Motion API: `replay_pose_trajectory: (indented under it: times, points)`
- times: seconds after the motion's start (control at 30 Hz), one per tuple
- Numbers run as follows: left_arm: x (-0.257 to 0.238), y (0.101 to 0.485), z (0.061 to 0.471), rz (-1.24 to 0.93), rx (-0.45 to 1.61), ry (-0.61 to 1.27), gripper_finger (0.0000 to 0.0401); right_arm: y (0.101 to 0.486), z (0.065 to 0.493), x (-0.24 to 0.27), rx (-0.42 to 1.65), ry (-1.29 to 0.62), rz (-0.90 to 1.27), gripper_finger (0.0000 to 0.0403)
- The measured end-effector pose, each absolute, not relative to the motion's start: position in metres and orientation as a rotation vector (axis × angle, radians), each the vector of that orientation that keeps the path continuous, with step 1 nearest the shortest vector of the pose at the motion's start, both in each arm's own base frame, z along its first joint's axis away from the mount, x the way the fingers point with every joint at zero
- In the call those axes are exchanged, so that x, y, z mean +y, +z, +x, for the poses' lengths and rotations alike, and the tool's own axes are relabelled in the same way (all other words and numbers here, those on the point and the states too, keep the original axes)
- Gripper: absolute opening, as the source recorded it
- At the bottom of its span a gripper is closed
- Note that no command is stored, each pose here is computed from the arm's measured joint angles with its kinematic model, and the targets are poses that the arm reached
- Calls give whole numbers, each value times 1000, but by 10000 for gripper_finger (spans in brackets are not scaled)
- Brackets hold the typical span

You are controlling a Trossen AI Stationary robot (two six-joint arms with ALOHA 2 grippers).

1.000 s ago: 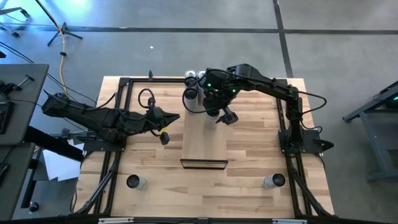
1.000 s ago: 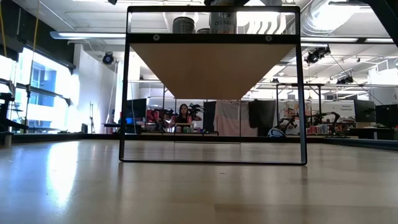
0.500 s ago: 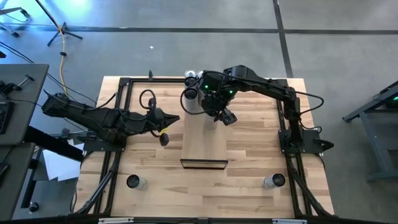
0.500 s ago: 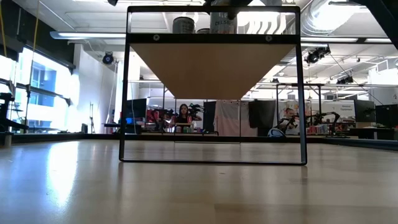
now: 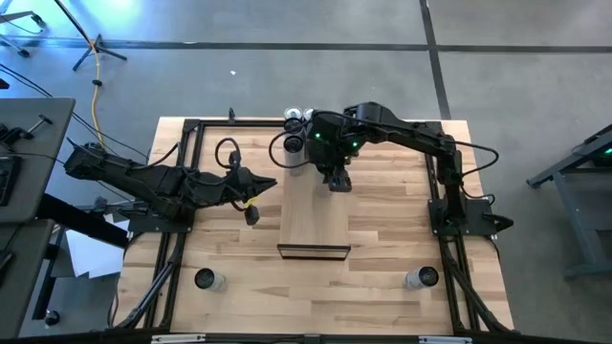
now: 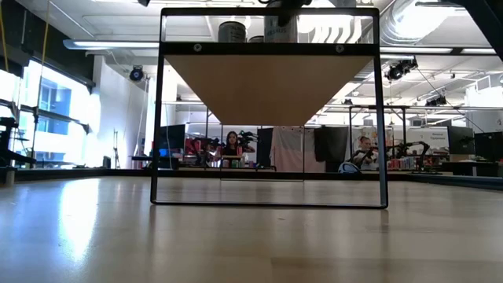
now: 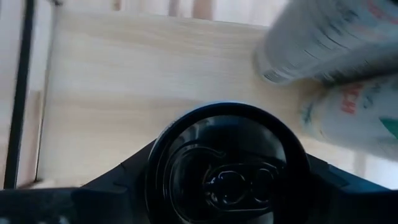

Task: Place canned beverage on shelf
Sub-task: Put the white yellow soda can on the shelf aligned with the other white yellow soda can

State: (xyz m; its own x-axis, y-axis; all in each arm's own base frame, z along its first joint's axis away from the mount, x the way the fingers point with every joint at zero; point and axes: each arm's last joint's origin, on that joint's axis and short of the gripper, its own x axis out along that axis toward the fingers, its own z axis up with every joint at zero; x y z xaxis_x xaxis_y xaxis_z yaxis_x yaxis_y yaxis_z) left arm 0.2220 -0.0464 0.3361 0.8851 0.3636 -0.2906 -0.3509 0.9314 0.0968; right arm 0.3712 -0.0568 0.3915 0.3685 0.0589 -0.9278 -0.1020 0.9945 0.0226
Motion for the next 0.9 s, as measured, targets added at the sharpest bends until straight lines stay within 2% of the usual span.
replay_pose_trajectory:
  times: [0.2, 0.5, 0.63, 0.8, 0.9]
  points:
    - [-46, 336, 222, 89, 319, 365, 0, 392, 375, -48, 1179, -51, 13, 244]
    - [-46, 336, 222, 145, 331, 357, 0, 392, 378, -44, 1132, -358, 232, 244]
    - [-46, 334, 221, 152, 348, 348, 0, 392, 377, -39, 1127, -414, 316, 244]
    - [-47, 330, 220, 167, 391, 324, 0, 391, 375, -30, 1134, -485, 307, 246]
    - [-46, 329, 219, 173, 405, 323, 0, 391, 375, -26, 1130, -496, 294, 262]
